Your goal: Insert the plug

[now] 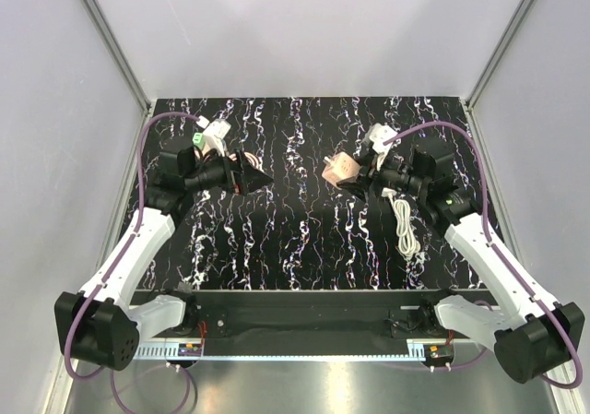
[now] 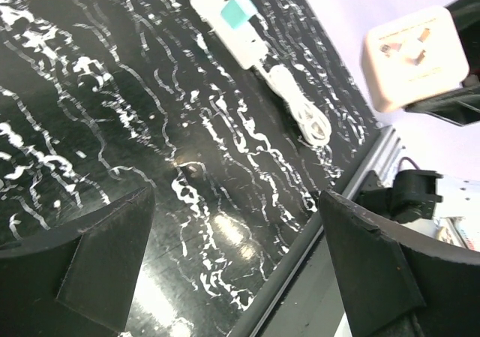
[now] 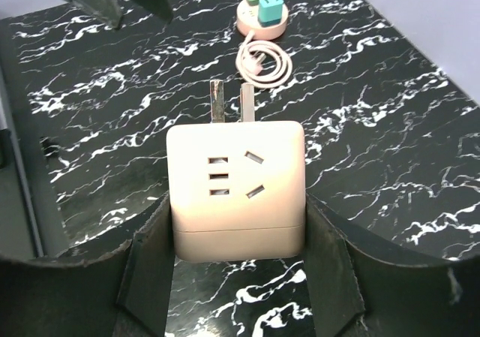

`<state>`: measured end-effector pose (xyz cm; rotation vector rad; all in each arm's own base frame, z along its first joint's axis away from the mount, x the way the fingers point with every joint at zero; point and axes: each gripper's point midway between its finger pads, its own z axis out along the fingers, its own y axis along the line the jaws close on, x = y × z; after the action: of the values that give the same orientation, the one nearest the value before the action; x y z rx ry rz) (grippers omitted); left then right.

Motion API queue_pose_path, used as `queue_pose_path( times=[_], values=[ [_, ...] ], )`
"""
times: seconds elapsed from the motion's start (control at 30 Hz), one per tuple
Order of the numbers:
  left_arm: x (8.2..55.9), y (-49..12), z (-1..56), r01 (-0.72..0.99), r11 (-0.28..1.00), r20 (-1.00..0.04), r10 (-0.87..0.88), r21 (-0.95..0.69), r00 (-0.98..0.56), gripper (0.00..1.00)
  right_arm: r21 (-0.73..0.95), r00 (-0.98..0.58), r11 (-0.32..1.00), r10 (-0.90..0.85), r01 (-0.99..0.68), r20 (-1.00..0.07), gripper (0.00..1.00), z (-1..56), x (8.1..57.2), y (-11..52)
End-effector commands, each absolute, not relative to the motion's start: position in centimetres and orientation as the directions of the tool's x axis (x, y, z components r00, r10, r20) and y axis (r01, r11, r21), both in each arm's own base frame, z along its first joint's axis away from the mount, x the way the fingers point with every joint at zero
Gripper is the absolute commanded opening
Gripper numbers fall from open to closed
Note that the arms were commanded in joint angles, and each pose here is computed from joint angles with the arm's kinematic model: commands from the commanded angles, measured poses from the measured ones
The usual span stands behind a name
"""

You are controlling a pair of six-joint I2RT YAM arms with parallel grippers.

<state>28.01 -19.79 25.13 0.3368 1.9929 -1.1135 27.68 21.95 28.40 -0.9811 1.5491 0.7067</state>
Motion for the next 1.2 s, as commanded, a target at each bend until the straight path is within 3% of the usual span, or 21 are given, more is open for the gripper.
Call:
queue_pose_path(
  times=[0.0,0.1,0.2,0.23,0.27,0.3,0.37,0.43,0.53,0.77,1.07,1.17],
  values=[
    [27.7,-20.9,27.1,0.643,0.499,-0.790,-0.151,-0.580,-0.595,0.95,-0.163,0.079,0.485,-0.189,-0.859,-0.979,0.00,30.8,28.4,22.1],
    [27.2,-21.3,27.8,0.662,0.466,-0.792,-0.159,-0.586,-0.589,0.95,-0.110,0.040,0.507,-0.147,-0.855,-0.988,0.00,31.2,29.0,22.5],
    [26.7,-21.7,29.1,0.687,0.415,-0.795,-0.182,-0.596,-0.579,0.95,0.055,-0.071,0.572,-0.004,-0.818,-0.997,0.00,32.7,30.3,22.9],
    [26.4,-21.8,29.1,0.689,0.402,-0.791,-0.186,-0.603,-0.583,0.95,0.207,-0.181,0.589,0.104,-0.781,-0.978,0.00,33.2,30.5,23.1],
    [26.4,-21.9,29.9,0.698,0.390,-0.796,-0.208,-0.600,-0.568,0.95,0.257,-0.187,0.601,0.178,-0.757,-0.966,0.00,34.2,31.3,23.1],
    [26.4,-21.8,29.7,0.691,0.389,-0.791,-0.223,-0.609,-0.570,0.95,0.396,-0.289,0.564,0.273,-0.725,-0.918,0.00,33.7,30.9,23.6],
    [26.5,-21.7,31.0,0.701,0.385,-0.800,-0.274,-0.600,-0.534,0.96,0.478,-0.279,0.485,0.426,-0.732,-0.860,0.00,36.0,30.8,23.9],
    [27.1,-21.6,31.3,0.690,0.408,-0.802,-0.310,-0.598,-0.511,0.96,0.639,-0.395,0.390,0.542,-0.663,-0.742,0.00,35.4,30.6,24.1],
    [27.9,-21.8,32.4,0.667,0.439,-0.798,-0.347,-0.603,-0.493,0.96,0.772,-0.486,0.302,0.635,-0.560,-0.601,0.00,34.9,31.0,24.7],
    [29.5,-23.2,31.8,0.624,0.544,-0.828,-0.352,-0.561,-0.436,0.89,0.914,-0.556,0.207,0.740,-0.349,-0.380,0.00,33.1,31.4,25.1],
    [28.1,-26.1,30.5,0.669,0.465,-0.813,-0.265,-0.579,-0.519,0.88,0.942,-0.531,0.201,0.785,-0.268,-0.319,0.00,32.8,30.4,24.7],
    [28.2,-26.3,29.9,0.647,0.474,-0.798,-0.272,-0.597,-0.537,0.88,0.950,-0.484,0.273,0.817,-0.153,-0.312,0.00,30.2,30.5,23.7]
  ],
)
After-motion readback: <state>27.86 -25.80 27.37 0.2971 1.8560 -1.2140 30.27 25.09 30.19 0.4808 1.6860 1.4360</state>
